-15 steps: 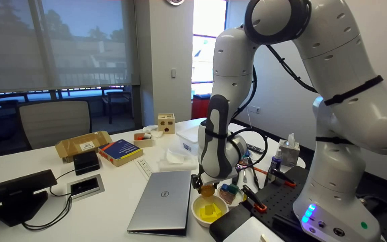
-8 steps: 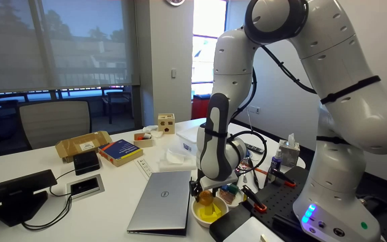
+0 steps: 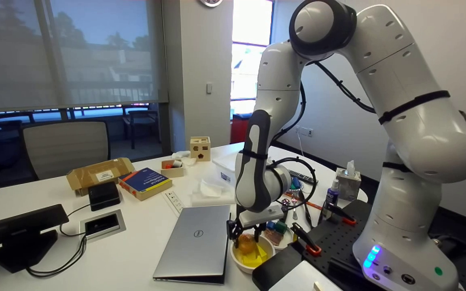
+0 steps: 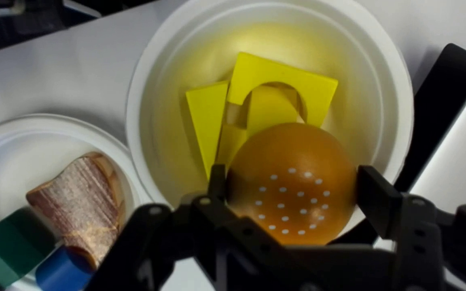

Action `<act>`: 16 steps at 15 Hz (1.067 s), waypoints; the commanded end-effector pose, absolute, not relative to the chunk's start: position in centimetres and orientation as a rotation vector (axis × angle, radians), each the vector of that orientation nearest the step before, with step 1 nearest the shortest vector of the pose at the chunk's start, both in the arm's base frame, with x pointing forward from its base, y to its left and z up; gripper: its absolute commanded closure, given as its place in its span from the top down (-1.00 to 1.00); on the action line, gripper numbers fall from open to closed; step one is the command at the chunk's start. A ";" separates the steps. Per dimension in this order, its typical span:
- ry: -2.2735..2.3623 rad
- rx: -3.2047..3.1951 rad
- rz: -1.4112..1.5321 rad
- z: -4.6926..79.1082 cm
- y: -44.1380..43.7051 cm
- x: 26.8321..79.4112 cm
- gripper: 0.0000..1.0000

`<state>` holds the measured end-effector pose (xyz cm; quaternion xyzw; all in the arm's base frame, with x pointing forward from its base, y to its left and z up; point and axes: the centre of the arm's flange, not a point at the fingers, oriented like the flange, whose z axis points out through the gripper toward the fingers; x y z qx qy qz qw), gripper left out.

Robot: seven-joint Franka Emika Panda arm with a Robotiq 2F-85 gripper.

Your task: Move the artificial bun to the left

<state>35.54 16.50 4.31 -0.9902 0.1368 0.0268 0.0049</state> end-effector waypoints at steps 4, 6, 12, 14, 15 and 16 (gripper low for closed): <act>0.442 -3.083 0.121 3.2 16.2 38.0 1.00; 0.436 -3.085 0.084 3.5 16.3 38.2 1.00; 0.461 -3.140 -0.027 7.5 16.5 36.8 1.00; 0.462 -3.155 -0.079 9.2 16.3 36.2 1.00; 0.473 -3.156 -0.103 10.0 16.2 36.0 1.00; 0.474 -3.166 -0.122 10.8 16.1 35.6 1.00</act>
